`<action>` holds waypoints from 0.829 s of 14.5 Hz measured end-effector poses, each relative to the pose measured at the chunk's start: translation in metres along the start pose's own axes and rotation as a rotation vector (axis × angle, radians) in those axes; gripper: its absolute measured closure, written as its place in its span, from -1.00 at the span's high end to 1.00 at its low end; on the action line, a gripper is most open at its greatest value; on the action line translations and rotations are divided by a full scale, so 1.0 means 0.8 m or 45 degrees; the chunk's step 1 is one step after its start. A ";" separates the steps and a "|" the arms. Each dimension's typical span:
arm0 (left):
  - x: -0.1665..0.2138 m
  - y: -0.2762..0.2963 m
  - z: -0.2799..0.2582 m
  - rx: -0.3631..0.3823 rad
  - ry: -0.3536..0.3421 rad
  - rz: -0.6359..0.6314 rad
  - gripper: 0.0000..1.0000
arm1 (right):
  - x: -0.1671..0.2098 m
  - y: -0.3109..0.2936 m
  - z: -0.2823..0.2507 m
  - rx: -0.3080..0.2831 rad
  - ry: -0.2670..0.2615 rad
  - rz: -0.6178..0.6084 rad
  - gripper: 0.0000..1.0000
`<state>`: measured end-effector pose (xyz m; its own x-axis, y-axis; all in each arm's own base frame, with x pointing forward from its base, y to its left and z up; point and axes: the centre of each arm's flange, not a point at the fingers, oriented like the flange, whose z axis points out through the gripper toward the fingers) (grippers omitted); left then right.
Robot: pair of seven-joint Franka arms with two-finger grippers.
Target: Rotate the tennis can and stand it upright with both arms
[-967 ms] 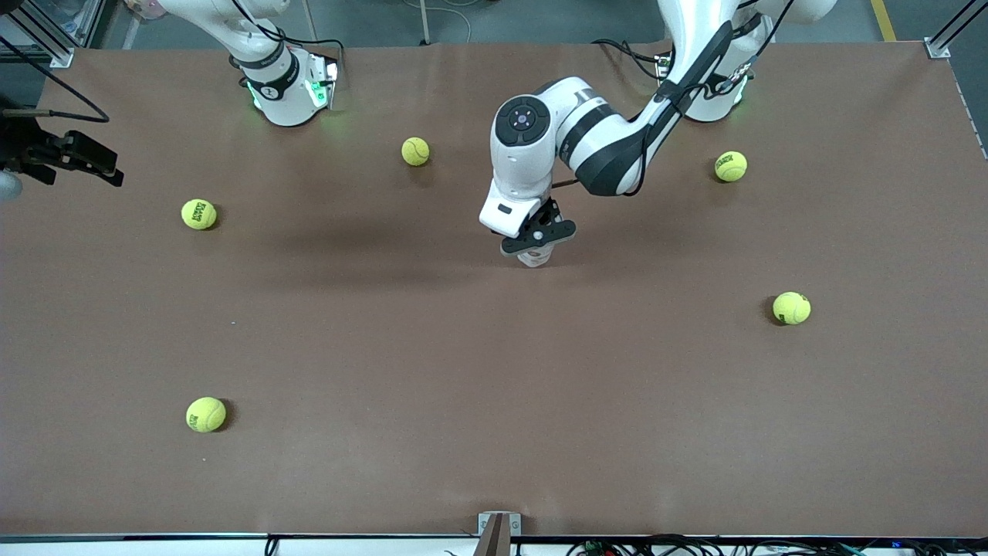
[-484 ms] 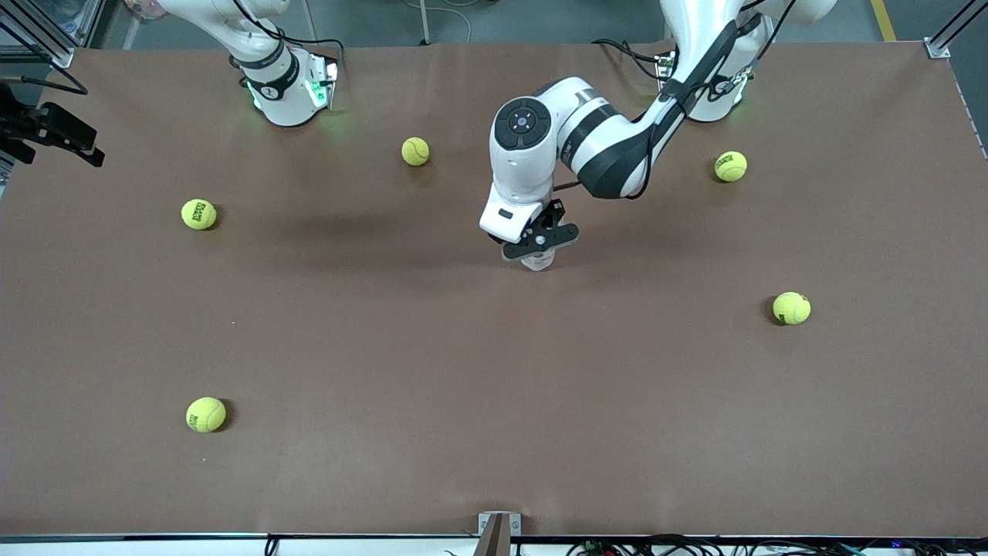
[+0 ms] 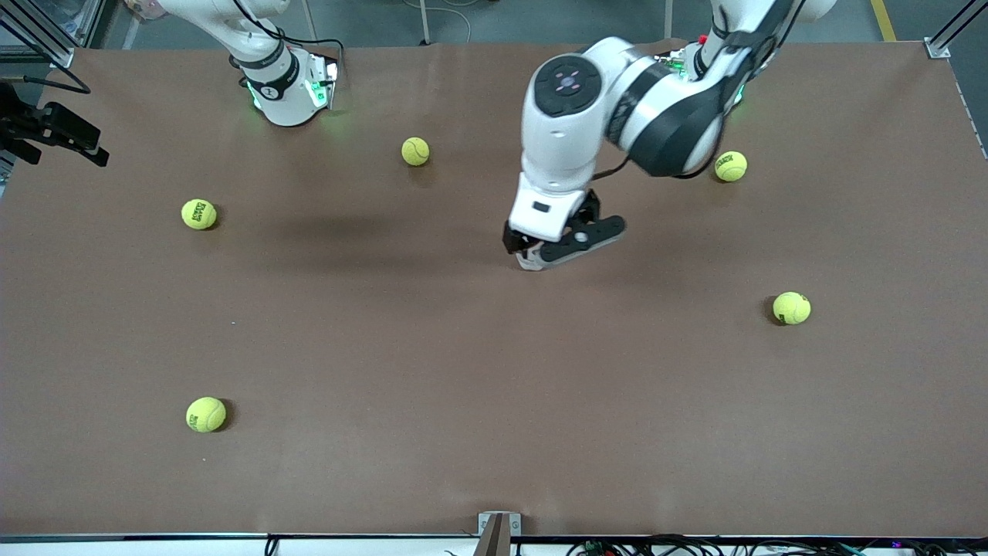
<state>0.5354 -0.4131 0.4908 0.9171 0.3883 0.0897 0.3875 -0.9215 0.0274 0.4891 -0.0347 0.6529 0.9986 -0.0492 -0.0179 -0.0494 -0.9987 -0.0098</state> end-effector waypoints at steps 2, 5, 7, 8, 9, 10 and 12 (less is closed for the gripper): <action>0.046 -0.039 -0.029 -0.003 0.034 0.017 1.00 | 0.003 -0.003 -0.009 0.000 0.025 -0.005 1.00; 0.109 -0.108 -0.060 0.047 0.043 0.104 1.00 | 0.012 -0.005 -0.018 -0.001 0.020 -0.008 1.00; 0.140 -0.155 -0.082 0.078 0.046 0.164 1.00 | 0.020 -0.007 -0.018 -0.003 0.001 -0.010 1.00; 0.153 -0.177 -0.093 0.088 0.051 0.194 1.00 | 0.023 -0.007 -0.017 -0.003 -0.011 -0.010 1.00; 0.164 -0.200 -0.103 0.099 0.058 0.221 1.00 | 0.024 -0.008 -0.015 -0.003 -0.026 -0.011 1.00; 0.174 -0.225 -0.112 0.108 0.064 0.244 1.00 | 0.024 -0.008 -0.013 -0.004 -0.036 -0.012 1.00; 0.191 -0.272 -0.130 0.094 0.062 0.254 1.00 | 0.024 -0.009 -0.012 -0.004 -0.043 -0.014 1.00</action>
<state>0.5819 -0.1540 0.6017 0.9714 0.1958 0.1341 0.2062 -0.9761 -0.0683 0.5089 -0.0283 0.6624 0.9980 -0.0375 -0.0512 -0.0380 -0.9993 -0.0073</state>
